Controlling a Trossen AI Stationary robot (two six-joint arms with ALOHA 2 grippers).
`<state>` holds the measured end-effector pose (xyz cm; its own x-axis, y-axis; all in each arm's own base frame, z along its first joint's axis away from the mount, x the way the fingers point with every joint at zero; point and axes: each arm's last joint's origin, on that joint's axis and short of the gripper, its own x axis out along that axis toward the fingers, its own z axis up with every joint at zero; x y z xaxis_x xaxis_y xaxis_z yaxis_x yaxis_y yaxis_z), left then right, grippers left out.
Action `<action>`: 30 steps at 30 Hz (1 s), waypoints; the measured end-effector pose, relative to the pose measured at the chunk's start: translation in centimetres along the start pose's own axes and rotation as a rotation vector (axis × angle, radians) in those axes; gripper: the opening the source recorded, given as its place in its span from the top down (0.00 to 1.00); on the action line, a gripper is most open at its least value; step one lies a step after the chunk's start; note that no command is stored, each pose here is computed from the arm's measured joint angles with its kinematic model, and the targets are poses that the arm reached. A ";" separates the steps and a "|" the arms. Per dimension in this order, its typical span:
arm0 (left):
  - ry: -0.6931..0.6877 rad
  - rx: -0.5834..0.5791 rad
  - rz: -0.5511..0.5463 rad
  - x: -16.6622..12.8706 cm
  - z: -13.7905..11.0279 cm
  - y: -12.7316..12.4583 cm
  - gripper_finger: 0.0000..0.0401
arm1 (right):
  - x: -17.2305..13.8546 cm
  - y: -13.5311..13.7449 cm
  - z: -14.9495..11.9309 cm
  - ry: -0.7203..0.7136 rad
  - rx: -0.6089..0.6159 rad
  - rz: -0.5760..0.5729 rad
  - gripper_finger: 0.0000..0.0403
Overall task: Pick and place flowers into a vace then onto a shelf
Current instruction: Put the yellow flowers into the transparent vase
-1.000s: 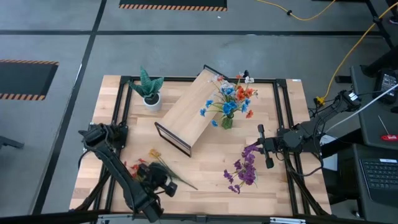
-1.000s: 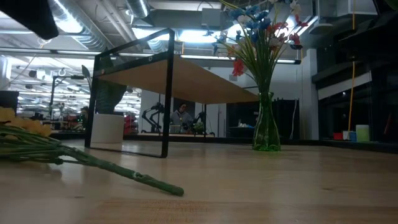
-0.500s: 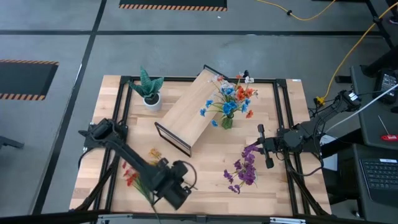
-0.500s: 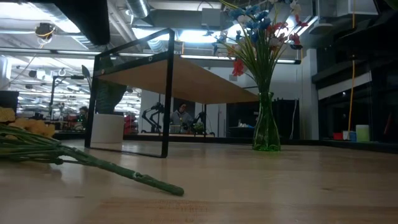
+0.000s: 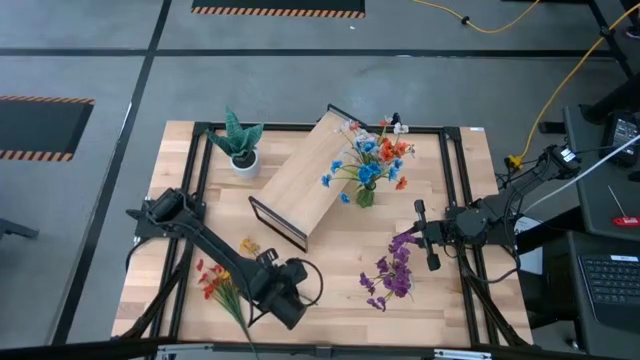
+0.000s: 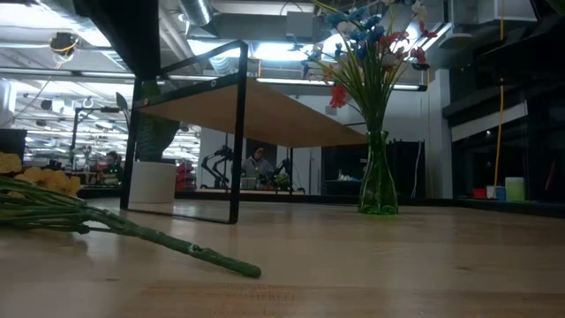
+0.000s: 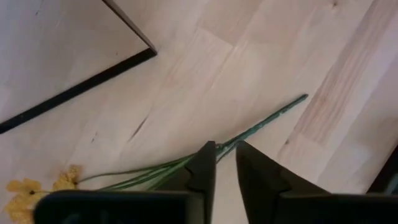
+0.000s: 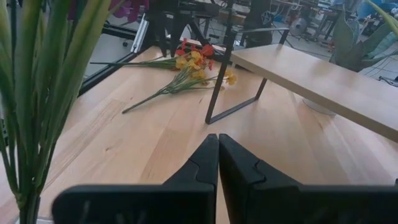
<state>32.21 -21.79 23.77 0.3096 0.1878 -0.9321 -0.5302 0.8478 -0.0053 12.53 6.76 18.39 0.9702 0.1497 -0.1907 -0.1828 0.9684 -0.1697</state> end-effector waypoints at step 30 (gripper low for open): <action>0.180 0.081 0.046 3.8 -3.8 1.2 0.53 | 0.0 0.0 0.0 0.000 -0.026 0.000 0.96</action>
<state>29.72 -21.98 18.87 0.1366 0.1412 -0.9805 -0.4731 0.8789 0.0607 12.53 6.76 18.39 0.9702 0.1493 -0.1910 -0.1865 0.9629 -0.1949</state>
